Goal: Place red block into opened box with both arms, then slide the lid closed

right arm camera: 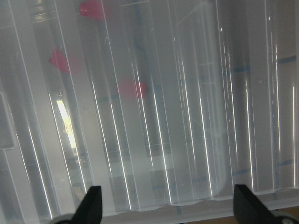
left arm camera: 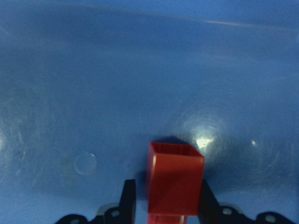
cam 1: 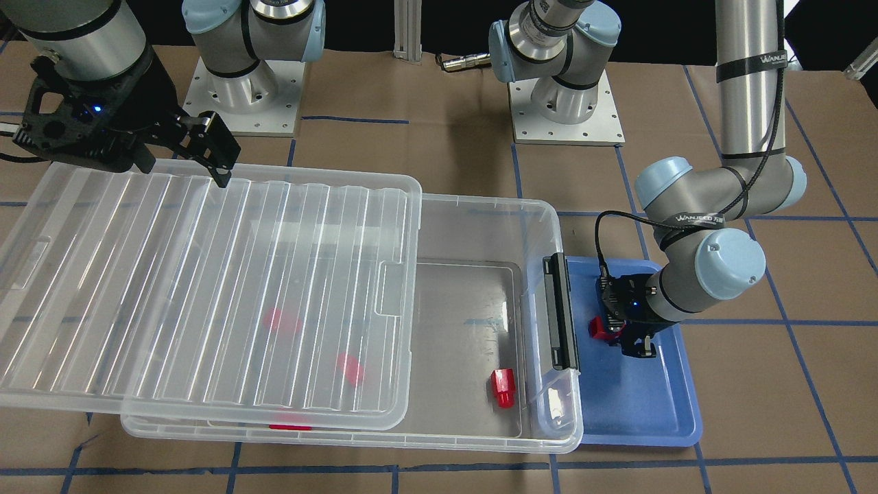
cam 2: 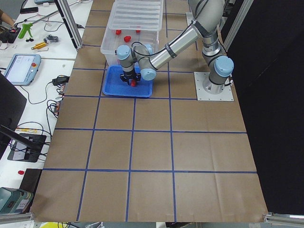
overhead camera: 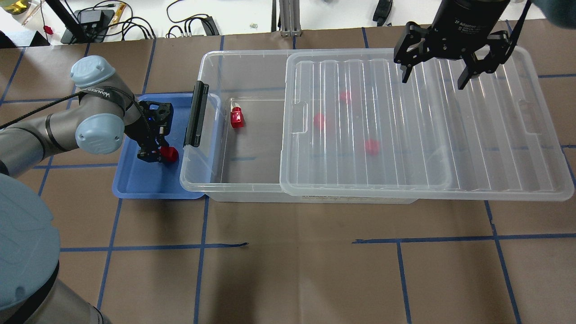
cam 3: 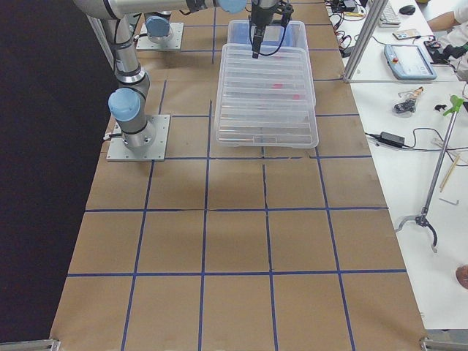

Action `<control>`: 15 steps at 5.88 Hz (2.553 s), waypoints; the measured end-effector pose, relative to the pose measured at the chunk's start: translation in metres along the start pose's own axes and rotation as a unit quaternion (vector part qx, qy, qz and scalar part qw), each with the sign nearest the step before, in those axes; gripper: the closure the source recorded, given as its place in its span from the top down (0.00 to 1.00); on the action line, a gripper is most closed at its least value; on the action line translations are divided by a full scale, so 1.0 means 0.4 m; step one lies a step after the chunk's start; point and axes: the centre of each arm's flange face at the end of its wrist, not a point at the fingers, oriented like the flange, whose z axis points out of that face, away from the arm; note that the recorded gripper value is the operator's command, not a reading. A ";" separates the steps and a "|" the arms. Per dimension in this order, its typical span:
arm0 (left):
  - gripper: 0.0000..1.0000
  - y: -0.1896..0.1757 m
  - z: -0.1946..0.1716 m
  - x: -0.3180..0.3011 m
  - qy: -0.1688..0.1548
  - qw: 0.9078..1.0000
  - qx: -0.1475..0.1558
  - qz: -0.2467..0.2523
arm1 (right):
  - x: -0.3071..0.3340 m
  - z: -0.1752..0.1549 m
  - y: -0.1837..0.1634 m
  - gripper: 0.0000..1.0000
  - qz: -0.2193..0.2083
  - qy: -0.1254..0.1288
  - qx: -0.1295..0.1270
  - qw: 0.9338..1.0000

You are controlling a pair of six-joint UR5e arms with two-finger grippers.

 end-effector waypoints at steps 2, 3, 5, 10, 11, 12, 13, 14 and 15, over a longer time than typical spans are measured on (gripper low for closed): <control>0.00 -0.051 -0.105 0.009 -0.017 1.000 -0.008 0.015 | 0.001 0.021 0.002 1.00 -0.001 0.001 -0.008 1.000; 0.00 -0.080 -0.206 0.018 -0.014 1.000 -0.008 0.017 | 0.002 0.025 0.002 1.00 -0.001 0.002 -0.009 1.000; 0.00 -0.136 -0.410 0.043 -0.007 1.000 -0.004 0.005 | 0.002 0.028 0.002 1.00 -0.001 0.002 -0.010 1.000; 0.00 -0.506 -0.441 0.119 -0.010 1.000 0.016 -0.017 | 0.002 0.029 0.002 1.00 -0.002 0.003 -0.011 1.000; 0.00 -0.542 -0.365 0.110 -0.004 1.000 0.016 -0.010 | 0.002 0.029 0.002 1.00 -0.002 0.003 -0.011 1.000; 0.01 -0.568 -0.288 0.098 -0.003 1.000 0.016 -0.002 | 0.002 0.029 0.002 1.00 -0.003 0.002 -0.011 1.000; 0.03 -0.583 -0.211 0.087 -0.003 1.000 0.015 0.004 | 0.002 0.029 0.002 1.00 -0.003 0.003 -0.011 1.000; 0.04 -0.588 -0.145 0.074 -0.004 1.000 0.015 0.007 | 0.002 0.029 0.002 1.00 -0.003 0.003 -0.011 1.000; 0.11 -0.590 -0.095 0.059 -0.005 1.000 0.014 0.008 | 0.002 0.029 0.002 1.00 -0.003 0.003 -0.011 1.000</control>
